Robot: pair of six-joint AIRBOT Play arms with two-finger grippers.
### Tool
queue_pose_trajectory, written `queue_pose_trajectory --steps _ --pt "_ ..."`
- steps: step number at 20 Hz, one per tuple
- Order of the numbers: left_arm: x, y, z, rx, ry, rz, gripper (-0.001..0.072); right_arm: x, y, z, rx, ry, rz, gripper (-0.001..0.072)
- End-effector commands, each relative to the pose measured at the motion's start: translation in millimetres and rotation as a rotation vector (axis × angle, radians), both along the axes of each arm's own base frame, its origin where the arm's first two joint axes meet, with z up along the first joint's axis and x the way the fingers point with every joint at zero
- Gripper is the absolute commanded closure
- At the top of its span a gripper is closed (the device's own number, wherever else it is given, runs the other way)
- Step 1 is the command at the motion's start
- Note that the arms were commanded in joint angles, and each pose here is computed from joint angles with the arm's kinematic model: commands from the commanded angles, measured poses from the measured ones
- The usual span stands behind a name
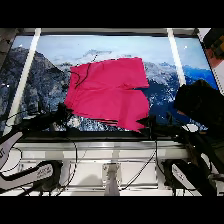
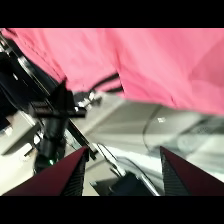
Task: Fold the clothes and pants, and hang the long-sleeved shirts on hangers.
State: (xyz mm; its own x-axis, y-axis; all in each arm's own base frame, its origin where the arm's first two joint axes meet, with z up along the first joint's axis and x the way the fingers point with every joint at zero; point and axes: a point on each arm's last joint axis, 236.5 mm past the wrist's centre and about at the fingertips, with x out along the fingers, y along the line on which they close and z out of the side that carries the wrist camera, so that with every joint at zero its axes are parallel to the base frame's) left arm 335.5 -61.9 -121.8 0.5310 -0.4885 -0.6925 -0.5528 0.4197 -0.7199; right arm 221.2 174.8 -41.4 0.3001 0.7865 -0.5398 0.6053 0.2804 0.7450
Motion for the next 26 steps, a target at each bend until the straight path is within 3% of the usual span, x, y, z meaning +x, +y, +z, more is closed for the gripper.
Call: queue_pose_trajectory --steps 1,4,5,10,26 --pt "0.5 -1.6 2.6 0.011 -0.02 -0.025 0.0694 -24.6 -2.0 -3.0 -0.039 0.082 0.047 0.0224" --pt "4.9 -0.5 15.3 0.021 -0.06 -0.025 0.0694 -33.5 -18.7 -18.7 -0.139 0.124 0.003 0.0219" --pt "6.6 -1.2 21.7 0.027 -0.079 -0.029 0.0694 -36.7 -20.3 -21.1 -0.144 0.136 -0.014 0.018" --pt "7.0 -24.0 41.8 0.037 -0.141 -0.097 0.0694 -15.6 -42.2 -43.3 -0.174 0.134 -0.233 0.018" --pt "3.4 -53.9 47.9 0.006 -0.154 -0.151 0.0693 12.9 -78.3 -80.3 -0.269 0.145 -0.41 0.0218"
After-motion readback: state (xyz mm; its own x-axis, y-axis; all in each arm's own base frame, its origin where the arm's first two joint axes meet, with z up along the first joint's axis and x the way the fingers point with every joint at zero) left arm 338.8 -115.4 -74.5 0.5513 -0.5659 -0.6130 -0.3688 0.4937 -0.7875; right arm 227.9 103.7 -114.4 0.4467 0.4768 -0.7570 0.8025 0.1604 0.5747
